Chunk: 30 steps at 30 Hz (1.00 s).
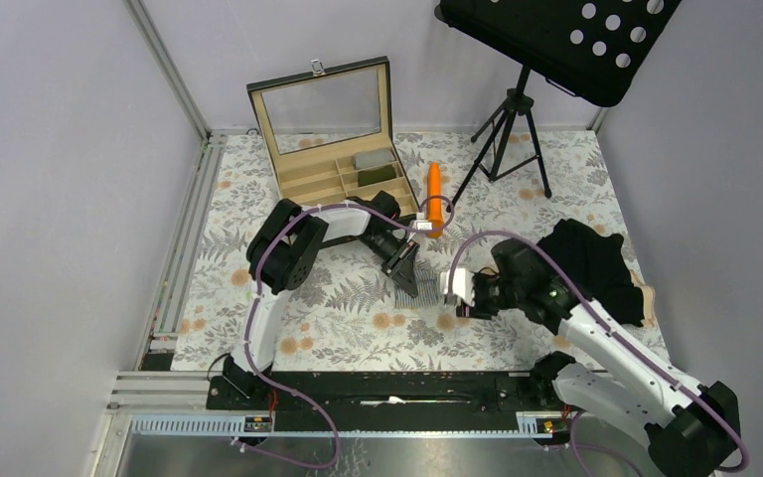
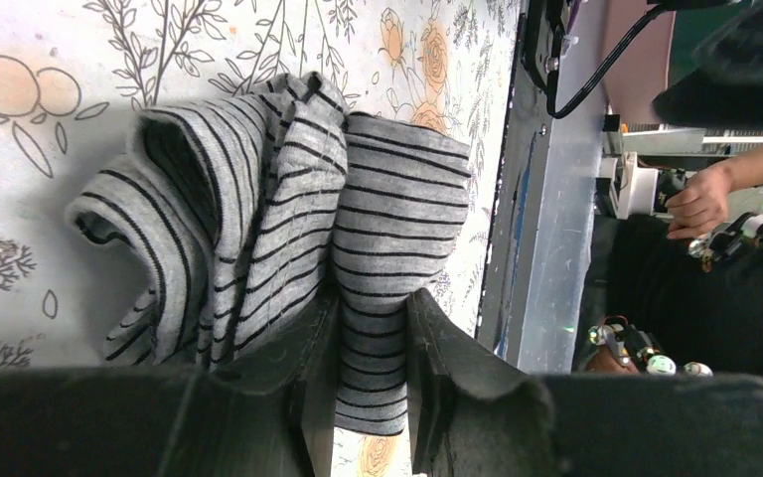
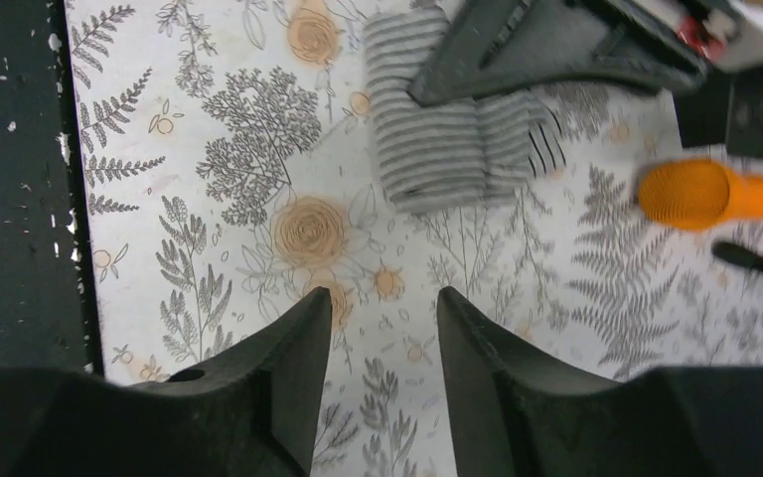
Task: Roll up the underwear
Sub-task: Roll the underwear to the center of the board.
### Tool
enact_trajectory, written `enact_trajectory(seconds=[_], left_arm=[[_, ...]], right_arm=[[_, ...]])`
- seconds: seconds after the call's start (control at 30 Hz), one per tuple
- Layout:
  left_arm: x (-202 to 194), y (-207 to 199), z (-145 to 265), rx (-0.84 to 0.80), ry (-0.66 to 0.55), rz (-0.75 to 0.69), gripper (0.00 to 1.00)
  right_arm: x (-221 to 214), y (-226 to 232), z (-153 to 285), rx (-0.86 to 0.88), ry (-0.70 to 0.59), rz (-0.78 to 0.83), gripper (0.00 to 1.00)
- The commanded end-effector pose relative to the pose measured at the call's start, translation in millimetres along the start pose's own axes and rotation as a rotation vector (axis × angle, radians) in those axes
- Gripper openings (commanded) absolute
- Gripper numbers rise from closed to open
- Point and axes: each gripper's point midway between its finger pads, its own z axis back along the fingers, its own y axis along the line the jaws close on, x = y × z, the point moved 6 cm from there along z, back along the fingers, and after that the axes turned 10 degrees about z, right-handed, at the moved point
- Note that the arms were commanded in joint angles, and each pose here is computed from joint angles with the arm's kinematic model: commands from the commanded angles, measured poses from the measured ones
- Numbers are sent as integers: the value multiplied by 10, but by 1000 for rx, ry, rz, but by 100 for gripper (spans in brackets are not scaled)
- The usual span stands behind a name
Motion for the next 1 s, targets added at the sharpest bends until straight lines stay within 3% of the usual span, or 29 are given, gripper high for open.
enact_trajectory(seconds=[0.0,0.17,0.5,0.67,0.7,0.8,0.9,0.97], left_arm=[[-216,476,-142,185,88,49,14],[-227,485,-129,207,94,60,17],[-199,476,-128,202,81,77,19],[-156,496,-69,203,64,94,20],[-137,495,-35,202,59,100,21],[-45,454,129,208,37,99,24],[120,269,414,212,-25,60,27],[233,95,668,233,-90,18,29]], right_arm=[[118,-112,-253,-36,-39,237,52],[142,-169,-623,28,-36,248,53],[36,-190,-1045,24,-80,367,65],[-210,20,-1219,164,-19,417,63],[-257,66,-1248,186,-7,435,58],[-334,185,-1259,279,38,432,23],[-303,180,-1255,330,51,390,10],[-280,159,-1250,345,70,341,7]])
